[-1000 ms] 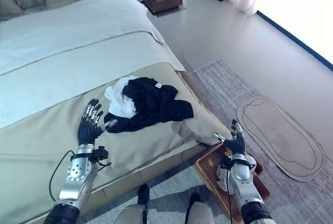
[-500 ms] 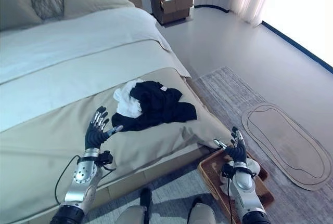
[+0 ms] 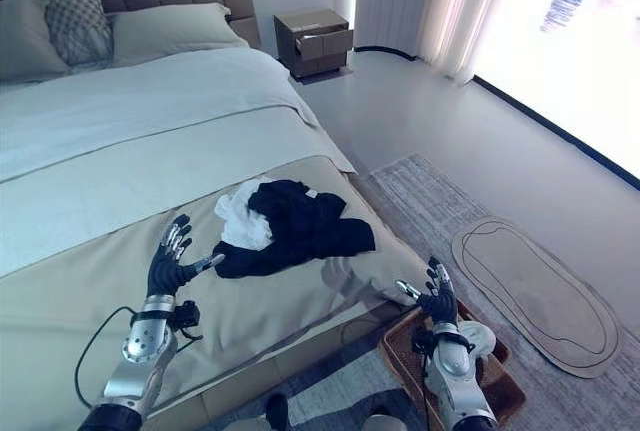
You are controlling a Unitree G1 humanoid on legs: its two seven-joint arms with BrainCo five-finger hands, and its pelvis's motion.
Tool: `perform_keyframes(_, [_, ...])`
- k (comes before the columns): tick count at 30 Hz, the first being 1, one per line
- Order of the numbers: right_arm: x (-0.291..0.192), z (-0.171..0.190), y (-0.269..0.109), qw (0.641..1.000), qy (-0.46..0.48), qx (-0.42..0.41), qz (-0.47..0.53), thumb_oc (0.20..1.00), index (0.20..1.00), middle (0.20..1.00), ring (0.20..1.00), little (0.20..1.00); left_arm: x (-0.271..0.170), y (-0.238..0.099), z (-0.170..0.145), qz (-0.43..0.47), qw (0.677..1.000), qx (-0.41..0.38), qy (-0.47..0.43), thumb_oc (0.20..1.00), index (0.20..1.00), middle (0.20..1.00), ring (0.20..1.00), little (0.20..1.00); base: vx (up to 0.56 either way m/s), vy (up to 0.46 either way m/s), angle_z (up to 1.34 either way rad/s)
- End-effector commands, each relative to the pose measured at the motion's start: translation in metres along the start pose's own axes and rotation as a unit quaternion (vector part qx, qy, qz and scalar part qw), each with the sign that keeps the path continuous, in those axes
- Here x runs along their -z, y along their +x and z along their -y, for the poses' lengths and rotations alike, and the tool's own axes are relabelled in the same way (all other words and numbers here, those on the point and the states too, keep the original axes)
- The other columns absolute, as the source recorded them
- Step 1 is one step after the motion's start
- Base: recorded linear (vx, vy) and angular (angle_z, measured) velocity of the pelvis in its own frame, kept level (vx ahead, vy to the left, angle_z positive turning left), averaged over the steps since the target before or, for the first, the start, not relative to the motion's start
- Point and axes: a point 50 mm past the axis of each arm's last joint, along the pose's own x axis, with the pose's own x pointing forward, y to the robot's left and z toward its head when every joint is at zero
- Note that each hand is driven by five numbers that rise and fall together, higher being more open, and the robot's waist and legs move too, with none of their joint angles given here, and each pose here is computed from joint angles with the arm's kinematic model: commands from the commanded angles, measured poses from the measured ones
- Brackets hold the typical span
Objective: Pick up clothes into the bucket
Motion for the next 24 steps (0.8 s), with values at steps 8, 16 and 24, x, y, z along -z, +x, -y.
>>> perform_keyframes(8, [-0.03, 0.018, 0.003, 0.997, 0.027, 0.013, 0.075, 1.0, 1.0, 1.0, 1.0, 1.0, -0.003, -0.005, -0.014, 0.017, 0.997, -0.049, -0.058, 1.0, 1.0, 1.0, 1.0, 1.0, 0.01, -0.113, 0.0])
perform_keyframes(16, [-0.034, 0.014, 0.006, 0.996, 0.02, 0.015, 0.082, 1.0, 1.0, 1.0, 1.0, 1.0, -0.004, -0.006, -0.015, 0.02, 0.997, -0.056, -0.054, 1.0, 1.0, 1.0, 1.0, 1.0, 0.1, 0.069, -0.15])
perform_keyframes(24, [-0.041, 0.005, 0.015, 0.996, 0.02, 0.008, 0.089, 1.0, 1.0, 1.0, 1.0, 1.0, -0.008, -0.001, -0.018, 0.03, 0.996, -0.07, -0.045, 1.0, 1.0, 1.0, 1.0, 1.0, 0.1, 0.136, -0.17])
